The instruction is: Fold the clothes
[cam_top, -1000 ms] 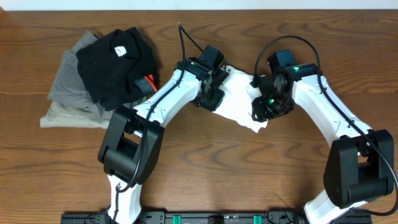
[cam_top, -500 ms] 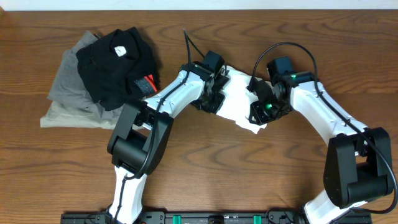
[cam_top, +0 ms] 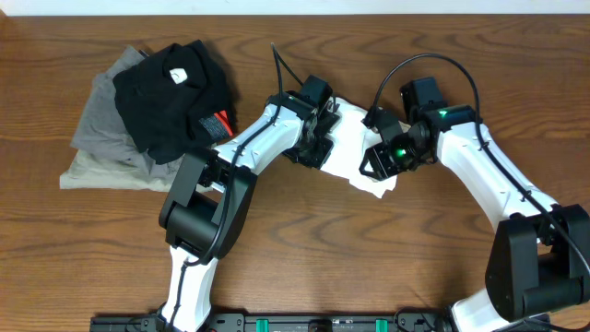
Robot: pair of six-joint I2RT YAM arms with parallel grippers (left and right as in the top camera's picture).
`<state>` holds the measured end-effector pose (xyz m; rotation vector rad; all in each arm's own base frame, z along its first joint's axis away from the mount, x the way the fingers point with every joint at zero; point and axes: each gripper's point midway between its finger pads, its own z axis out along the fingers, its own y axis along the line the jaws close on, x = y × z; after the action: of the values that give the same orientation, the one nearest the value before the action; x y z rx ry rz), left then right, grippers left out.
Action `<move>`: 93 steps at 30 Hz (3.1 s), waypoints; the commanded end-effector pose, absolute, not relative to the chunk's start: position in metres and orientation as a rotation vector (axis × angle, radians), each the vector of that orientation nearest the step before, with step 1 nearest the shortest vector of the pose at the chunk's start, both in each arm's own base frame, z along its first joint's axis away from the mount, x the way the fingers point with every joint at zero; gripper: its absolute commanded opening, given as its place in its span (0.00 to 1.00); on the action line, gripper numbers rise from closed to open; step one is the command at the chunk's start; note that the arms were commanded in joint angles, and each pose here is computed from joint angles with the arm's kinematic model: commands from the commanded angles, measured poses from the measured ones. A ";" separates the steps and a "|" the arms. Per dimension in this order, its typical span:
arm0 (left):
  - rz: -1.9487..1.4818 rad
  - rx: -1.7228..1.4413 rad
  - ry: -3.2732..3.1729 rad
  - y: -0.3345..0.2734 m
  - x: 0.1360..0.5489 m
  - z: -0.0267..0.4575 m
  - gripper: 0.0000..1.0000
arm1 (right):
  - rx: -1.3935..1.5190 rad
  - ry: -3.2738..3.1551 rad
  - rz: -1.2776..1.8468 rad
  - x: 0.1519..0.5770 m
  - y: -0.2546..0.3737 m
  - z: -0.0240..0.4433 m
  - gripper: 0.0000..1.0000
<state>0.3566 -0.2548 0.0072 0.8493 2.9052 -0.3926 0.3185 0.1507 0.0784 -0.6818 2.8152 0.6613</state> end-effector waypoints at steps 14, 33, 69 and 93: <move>-0.391 0.857 2.916 -0.251 0.355 0.004 0.06 | -0.655 2.933 0.680 0.303 0.146 0.053 0.30; -0.391 0.856 2.914 -0.251 0.355 0.004 0.06 | -0.304 2.982 0.230 0.317 0.085 0.056 0.01; -0.434 0.729 2.630 -0.240 0.396 0.115 0.59 | 0.235 2.764 0.578 0.387 0.069 0.056 0.01; -0.708 0.816 2.634 -0.278 0.398 0.062 0.57 | -0.019 2.555 0.687 0.395 0.069 0.118 0.25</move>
<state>0.4062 -0.2653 0.0799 0.7757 2.6125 -0.5718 0.3945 0.0625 0.1053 0.0342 2.5942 0.6460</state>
